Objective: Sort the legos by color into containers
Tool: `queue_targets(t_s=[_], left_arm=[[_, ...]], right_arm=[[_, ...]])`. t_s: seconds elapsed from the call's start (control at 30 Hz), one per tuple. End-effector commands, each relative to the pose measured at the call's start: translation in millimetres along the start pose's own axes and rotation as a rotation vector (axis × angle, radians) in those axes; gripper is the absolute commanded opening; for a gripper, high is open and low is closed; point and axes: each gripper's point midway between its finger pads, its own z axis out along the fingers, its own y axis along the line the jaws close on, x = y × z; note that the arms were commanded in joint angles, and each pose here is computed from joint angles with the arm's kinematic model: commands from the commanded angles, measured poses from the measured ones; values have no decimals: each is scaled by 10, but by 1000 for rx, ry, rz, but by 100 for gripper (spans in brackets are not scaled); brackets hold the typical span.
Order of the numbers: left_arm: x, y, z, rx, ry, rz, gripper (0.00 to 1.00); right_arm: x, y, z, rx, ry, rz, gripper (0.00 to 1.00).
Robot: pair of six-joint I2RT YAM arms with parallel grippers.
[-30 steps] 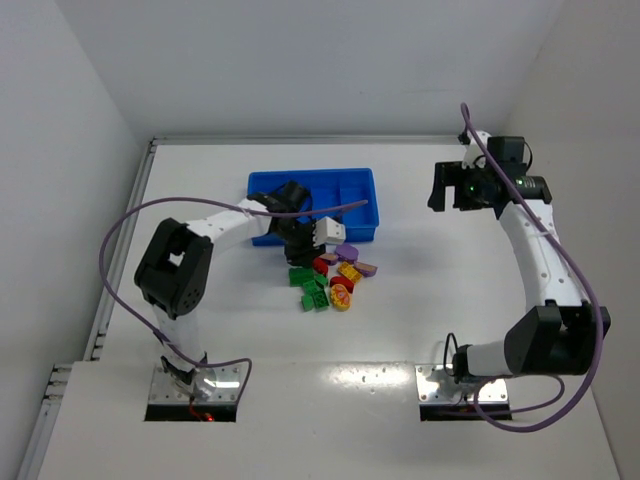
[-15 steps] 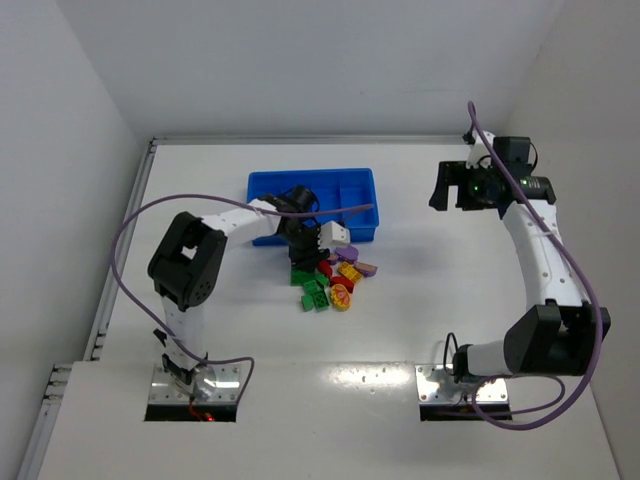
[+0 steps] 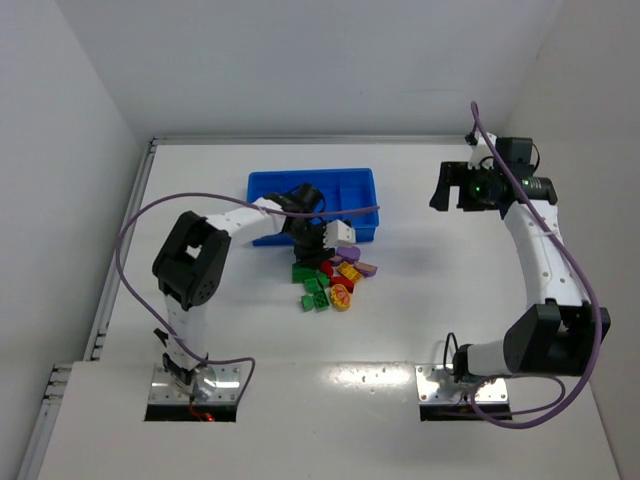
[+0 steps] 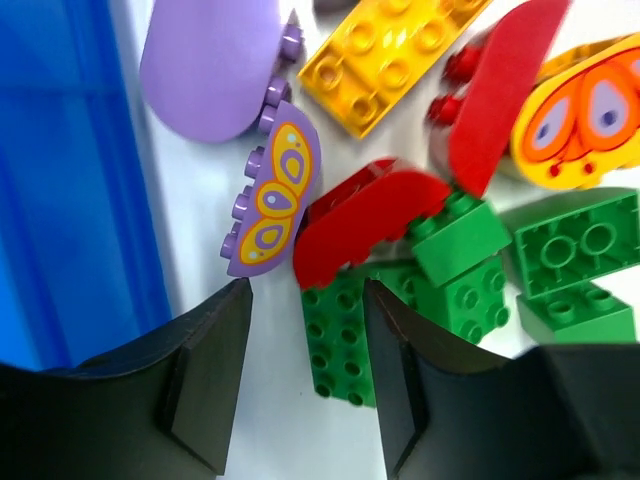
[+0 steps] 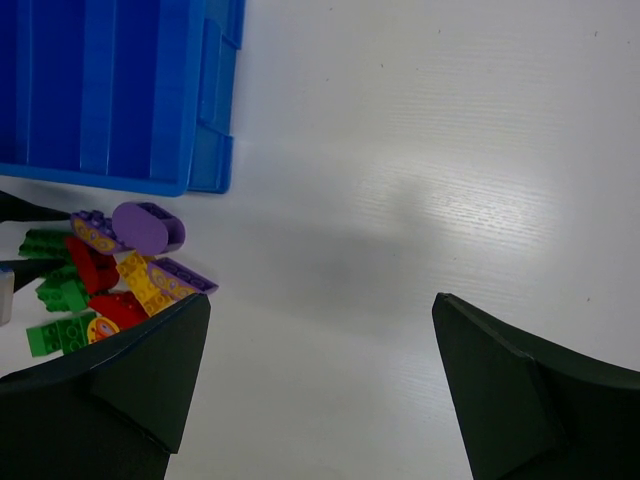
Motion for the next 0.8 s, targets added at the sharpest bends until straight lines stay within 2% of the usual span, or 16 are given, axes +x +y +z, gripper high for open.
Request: queue_targets(t_s=[0.0,0.37,0.57,0.77], left_arm=[[-310,-66,-10,31,-49,101,53],[-471,-345,131,97,-52,142,53],[-255,-345,153,113,-22,74,53],[-82,-346,143,108,11,65,53]], right_arm=[[-43,25,-6,-16,-22,10,94],[-7,0,-41,-9,-26,6,94],[-10,-13,-48,-13,-28,12,94],[5,-5,-22,-23,-20,15,94]])
